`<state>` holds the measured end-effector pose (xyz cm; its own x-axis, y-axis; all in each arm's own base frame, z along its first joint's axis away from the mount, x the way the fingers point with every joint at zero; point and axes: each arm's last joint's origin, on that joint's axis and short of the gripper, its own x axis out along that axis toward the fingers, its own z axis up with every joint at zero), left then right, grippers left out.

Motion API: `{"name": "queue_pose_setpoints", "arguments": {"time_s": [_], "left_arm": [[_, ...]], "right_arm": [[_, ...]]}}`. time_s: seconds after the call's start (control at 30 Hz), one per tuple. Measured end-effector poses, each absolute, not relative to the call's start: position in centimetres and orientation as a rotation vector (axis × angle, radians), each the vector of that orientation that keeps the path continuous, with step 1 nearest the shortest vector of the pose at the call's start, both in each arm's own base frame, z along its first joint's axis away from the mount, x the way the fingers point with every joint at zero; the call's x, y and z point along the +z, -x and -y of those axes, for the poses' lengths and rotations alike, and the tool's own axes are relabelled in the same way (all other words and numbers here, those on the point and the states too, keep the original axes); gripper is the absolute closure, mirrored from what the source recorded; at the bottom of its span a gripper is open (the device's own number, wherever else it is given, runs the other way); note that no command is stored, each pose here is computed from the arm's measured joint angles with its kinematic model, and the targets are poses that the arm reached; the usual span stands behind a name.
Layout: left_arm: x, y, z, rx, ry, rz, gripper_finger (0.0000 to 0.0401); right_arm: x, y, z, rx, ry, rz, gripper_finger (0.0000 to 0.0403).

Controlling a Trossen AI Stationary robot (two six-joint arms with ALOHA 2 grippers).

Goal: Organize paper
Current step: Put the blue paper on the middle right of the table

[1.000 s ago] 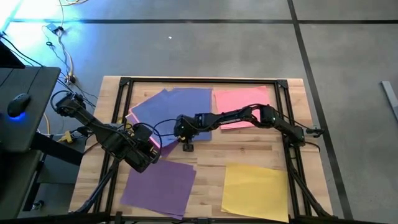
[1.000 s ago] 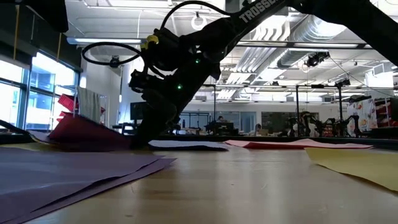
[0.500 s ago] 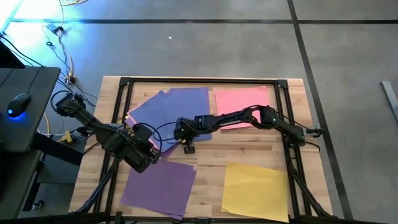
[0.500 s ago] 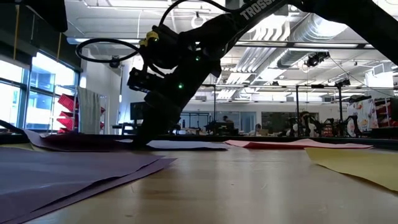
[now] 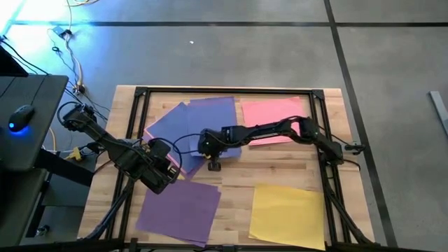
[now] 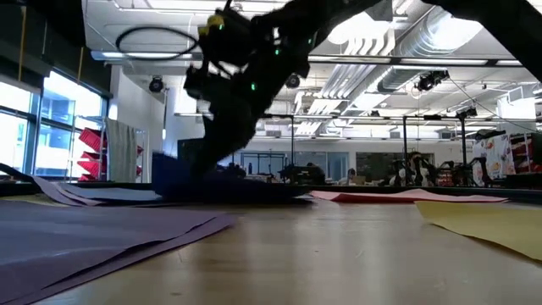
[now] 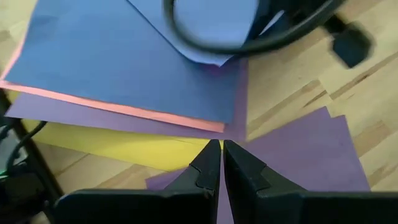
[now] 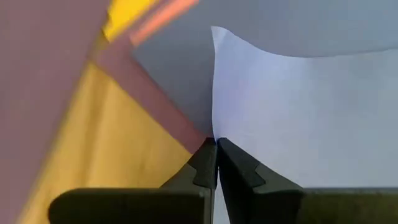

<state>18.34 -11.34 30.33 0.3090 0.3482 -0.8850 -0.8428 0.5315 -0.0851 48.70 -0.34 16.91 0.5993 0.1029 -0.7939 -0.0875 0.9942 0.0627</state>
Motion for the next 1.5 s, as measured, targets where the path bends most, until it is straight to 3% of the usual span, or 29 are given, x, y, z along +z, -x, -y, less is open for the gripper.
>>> {"name": "queue_pose_setpoints", "arguments": {"time_s": [0.17,0.33,0.5,0.67,0.9,1.1,1.2,1.5], "left_arm": [[30.7,-17.7,10.8,0.938,0.581,-0.936,0.0401],[33.0,-17.8,10.4,0.94,0.538,-0.778,0.0401],[35.8,-18.3,9.8,0.896,0.449,-0.614,0.0401],[38.2,-18.7,8.8,0.862,0.264,-0.547,0.0401],[39.9,-18.9,7.7,0.802,0.027,-0.633,0.0401],[40.0,-18.8,7.6,0.748,-0.11,-0.69,0.0401],[40.0,-18.8,7.8,0.724,-0.155,-0.707,0.0401],[39.9,-18.6,8.2,0.665,-0.199,-0.744,0.0401]], "right_arm": [[21.7,-47.8,-0.5,0.044,-0.095,-0.824,0.0403],[28.6,-45.4,-1.0,-0.051,-0.235,-0.676,0.0403],[36.3,-40.4,-0.7,-0.203,-0.476,-0.536,0.0403],[40.1,-33.9,-0.9,-0.469,-0.688,-0.547,0.0403],[38.7,-25.6,-2.7,-1.034,-0.783,-0.868,0.0403],[35.2,-24.3,-3.4,-1.11,-0.95,-0.891,0.0403],[31.4,-23.5,-3.6,-1.209,-0.938,-1.05,0.0403],[25.0,-21.4,-3.4,-1.123,-0.765,-1.481,0.0403]]}}
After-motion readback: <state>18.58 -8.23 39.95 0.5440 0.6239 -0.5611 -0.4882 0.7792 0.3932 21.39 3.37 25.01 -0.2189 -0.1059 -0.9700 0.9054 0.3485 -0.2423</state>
